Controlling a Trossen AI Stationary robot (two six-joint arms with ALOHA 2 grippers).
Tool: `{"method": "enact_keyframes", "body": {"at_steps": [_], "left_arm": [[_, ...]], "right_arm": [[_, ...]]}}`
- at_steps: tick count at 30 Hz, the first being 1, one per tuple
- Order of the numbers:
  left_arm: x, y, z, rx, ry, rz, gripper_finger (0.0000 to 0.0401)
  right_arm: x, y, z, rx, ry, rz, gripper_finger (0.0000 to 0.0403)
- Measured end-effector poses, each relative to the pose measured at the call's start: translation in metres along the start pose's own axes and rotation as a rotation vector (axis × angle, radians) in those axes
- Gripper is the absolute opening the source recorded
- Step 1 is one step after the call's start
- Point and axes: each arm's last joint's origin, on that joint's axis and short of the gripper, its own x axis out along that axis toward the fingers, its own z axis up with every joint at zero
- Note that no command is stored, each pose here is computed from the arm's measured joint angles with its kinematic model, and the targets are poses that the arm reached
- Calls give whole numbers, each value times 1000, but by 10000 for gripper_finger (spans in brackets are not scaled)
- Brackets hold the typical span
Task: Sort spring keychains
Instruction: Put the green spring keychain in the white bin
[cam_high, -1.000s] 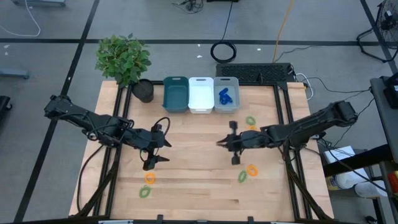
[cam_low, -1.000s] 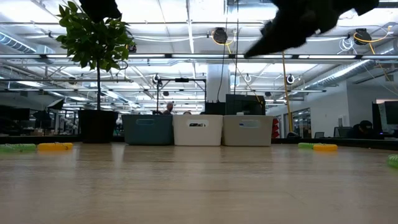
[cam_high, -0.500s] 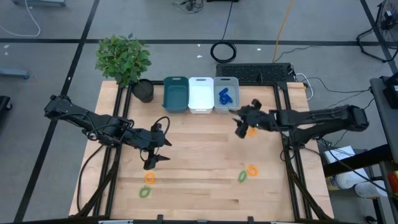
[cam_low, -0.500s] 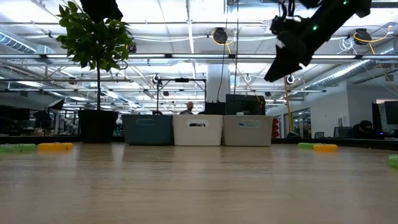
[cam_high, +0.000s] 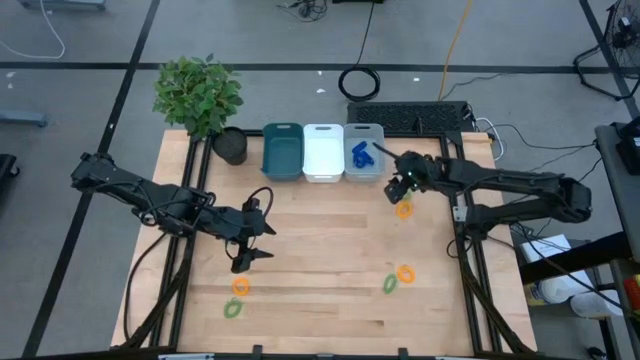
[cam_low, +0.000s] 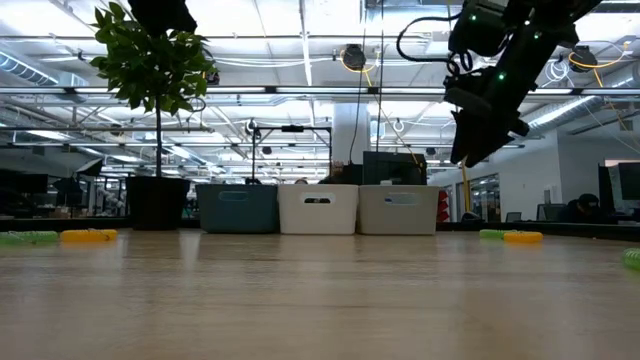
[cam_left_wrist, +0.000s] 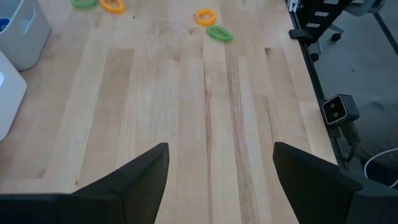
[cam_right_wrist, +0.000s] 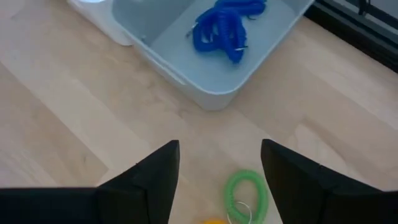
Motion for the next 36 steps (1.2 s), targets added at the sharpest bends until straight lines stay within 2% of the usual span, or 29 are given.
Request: {"method": "enact_keyframes", "body": {"at_steps": [16,25,30,36], "left_arm": [[0,0,0,-1,1,1,292],[0,0,0,-3,3,-4,292],[0,0,0,-4,4,-4,292],[0,0,0,-3,4,-4,292]], "right_arm": [[40,1,-12,75,216,-132,213],[62,4,-22,80,340,-125,212],[73,-5,-34,96,370,-149,212],[84,-16,-43,123,360,-48,212]]}}
